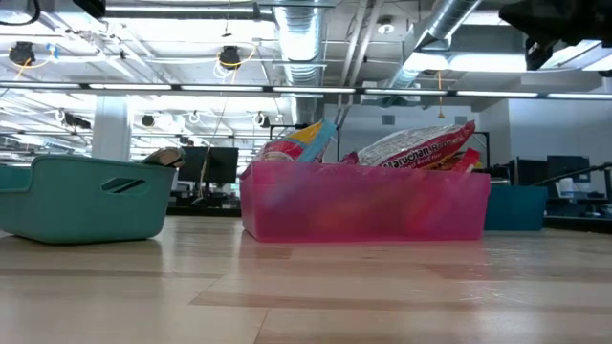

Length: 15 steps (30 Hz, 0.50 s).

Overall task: Pick & Place Food Item
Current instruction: Return to Home Position

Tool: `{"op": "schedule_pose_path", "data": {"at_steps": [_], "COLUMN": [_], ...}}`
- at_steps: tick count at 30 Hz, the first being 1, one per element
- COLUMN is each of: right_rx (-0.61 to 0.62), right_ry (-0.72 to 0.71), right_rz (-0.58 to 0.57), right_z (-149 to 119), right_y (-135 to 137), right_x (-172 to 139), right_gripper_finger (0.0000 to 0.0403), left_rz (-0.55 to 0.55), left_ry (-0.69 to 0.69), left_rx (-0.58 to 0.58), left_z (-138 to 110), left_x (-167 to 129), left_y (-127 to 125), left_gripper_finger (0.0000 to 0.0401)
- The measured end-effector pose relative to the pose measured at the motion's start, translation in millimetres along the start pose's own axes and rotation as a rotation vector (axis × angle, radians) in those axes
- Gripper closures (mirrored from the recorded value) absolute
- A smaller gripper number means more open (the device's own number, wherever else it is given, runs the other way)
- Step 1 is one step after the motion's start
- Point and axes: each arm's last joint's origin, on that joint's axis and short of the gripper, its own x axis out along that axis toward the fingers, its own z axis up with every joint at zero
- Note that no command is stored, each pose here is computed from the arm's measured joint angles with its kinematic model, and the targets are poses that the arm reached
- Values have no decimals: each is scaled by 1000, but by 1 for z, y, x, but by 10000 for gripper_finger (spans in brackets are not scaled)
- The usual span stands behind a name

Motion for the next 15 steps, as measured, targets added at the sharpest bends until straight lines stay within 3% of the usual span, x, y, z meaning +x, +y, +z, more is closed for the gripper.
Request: {"op": "schedule_pose_path", "data": {"at_steps": [15], "right_rx": [-1], "right_ry": [12], "right_rz": [-1], "right_z": [-1], "right_y": [0], "right_x": [0], "right_gripper_finger": [403], "left_rz": [-7], "left_ry": [-9], "left_rx": [0], "left_z": [0], "left_x": [-5], "left_y": [1], "left_gripper_finger": [400]}}
